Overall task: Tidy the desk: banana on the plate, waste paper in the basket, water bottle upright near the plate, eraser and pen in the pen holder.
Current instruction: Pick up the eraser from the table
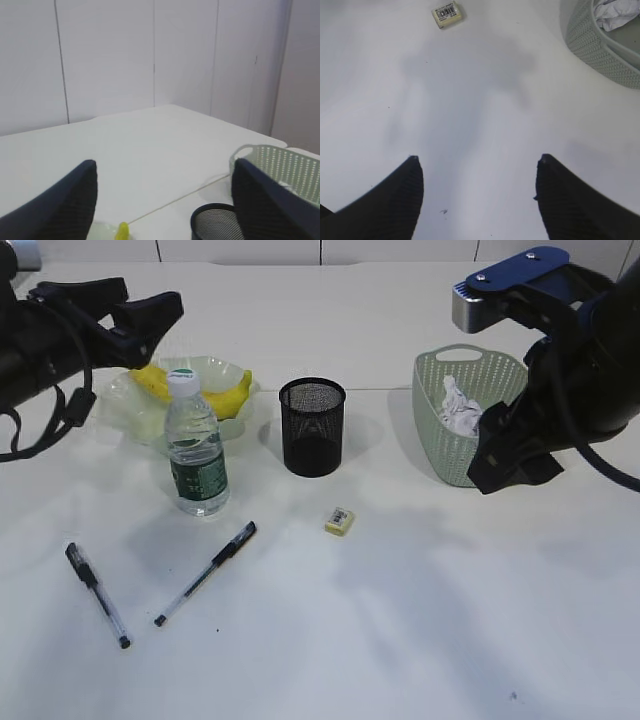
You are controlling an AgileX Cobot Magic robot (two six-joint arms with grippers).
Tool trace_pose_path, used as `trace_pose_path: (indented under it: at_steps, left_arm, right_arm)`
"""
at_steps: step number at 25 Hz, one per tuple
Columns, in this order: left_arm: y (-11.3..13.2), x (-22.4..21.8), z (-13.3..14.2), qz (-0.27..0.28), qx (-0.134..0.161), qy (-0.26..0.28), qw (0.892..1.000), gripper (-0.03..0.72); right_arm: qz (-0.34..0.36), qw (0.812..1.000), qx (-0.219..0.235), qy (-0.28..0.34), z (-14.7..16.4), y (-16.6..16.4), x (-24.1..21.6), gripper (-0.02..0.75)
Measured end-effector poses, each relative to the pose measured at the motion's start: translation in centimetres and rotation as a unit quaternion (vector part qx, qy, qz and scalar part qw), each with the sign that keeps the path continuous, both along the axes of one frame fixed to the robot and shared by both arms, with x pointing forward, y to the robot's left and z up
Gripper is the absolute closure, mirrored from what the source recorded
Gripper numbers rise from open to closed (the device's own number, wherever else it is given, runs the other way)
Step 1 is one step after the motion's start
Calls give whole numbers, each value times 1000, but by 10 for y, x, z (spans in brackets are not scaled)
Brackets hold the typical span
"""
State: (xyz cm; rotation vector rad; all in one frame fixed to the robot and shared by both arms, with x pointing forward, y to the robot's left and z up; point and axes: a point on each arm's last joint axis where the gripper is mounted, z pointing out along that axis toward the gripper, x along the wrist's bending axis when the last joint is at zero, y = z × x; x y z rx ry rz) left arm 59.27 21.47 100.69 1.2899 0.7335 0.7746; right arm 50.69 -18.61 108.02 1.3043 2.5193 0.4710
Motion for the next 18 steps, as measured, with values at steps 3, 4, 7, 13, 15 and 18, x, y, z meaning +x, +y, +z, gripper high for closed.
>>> trace_pose_path:
  at_steps: [3,4,7,13,15,18]
  left_arm:
    - [18,2,5,45,4,19,999,98]
    - [26,3,7,62,2,26,998,98]
    - [52,6,9,109,-28,53,992,100]
    - [101,3,12,201,-64,115,971,105]
    - [111,-1,13,227,-55,141,962,105]
    - [117,-8,15,256,-37,184,948,111]
  right_arm:
    - [0,1000,0,0,0,0,0,212]
    - [0,1000,0,0,0,0,0,211]
    - [0,1000,0,0,0,0,0,211]
    - [0,1000,-3,7,-1,0,-1,211]
    - [0,1000,-3,8,-1,-1,-1,211]
    - [0,1000,-4,8,-1,-1,-1,211]
